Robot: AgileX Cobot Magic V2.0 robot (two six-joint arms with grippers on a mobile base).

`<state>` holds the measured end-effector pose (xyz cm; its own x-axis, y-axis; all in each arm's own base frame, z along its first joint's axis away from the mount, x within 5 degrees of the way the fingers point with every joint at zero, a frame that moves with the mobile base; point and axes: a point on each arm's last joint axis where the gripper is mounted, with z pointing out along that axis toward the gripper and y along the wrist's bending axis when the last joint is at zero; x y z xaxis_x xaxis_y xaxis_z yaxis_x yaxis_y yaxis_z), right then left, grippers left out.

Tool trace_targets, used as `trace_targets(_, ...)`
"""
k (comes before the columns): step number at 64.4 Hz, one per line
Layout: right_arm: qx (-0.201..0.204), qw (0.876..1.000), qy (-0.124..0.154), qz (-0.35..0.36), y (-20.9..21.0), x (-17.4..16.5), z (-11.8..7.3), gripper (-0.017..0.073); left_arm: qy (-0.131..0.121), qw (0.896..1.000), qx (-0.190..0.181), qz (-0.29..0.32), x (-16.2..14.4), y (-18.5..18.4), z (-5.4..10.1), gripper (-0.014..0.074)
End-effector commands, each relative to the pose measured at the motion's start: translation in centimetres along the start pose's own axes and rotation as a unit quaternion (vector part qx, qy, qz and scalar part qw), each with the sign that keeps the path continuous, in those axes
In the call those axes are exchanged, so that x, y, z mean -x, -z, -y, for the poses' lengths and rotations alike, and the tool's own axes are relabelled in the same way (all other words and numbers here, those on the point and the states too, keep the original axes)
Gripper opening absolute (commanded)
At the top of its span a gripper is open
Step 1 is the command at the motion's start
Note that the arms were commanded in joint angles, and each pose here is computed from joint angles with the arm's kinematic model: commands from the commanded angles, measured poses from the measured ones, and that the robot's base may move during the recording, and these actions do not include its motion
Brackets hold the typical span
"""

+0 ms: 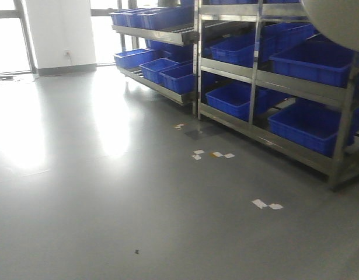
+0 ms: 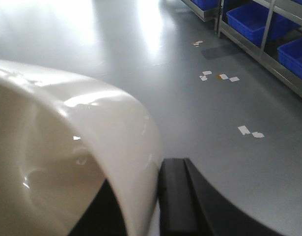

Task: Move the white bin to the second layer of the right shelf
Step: 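Drive along the aisle past the blue crate racks, then turn the base toward the roller shelf with blue crates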

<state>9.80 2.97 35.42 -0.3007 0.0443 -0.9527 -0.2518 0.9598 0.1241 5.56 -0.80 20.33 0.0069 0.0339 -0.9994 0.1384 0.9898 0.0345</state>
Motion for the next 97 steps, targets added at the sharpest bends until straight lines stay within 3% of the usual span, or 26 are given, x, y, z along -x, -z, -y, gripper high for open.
trace_targets(1,0.006,0.998,0.002,0.068,0.48,1.89,-0.20,0.0049,0.004,1.000,0.002,0.031,-0.40,-0.03,-0.02,0.0085)
trace_targets(97,0.006,0.998,0.002,0.068,0.48,1.89,-0.20,0.0049,0.004,1.000,0.002,0.031,-0.40,-0.03,-0.02,0.0085)
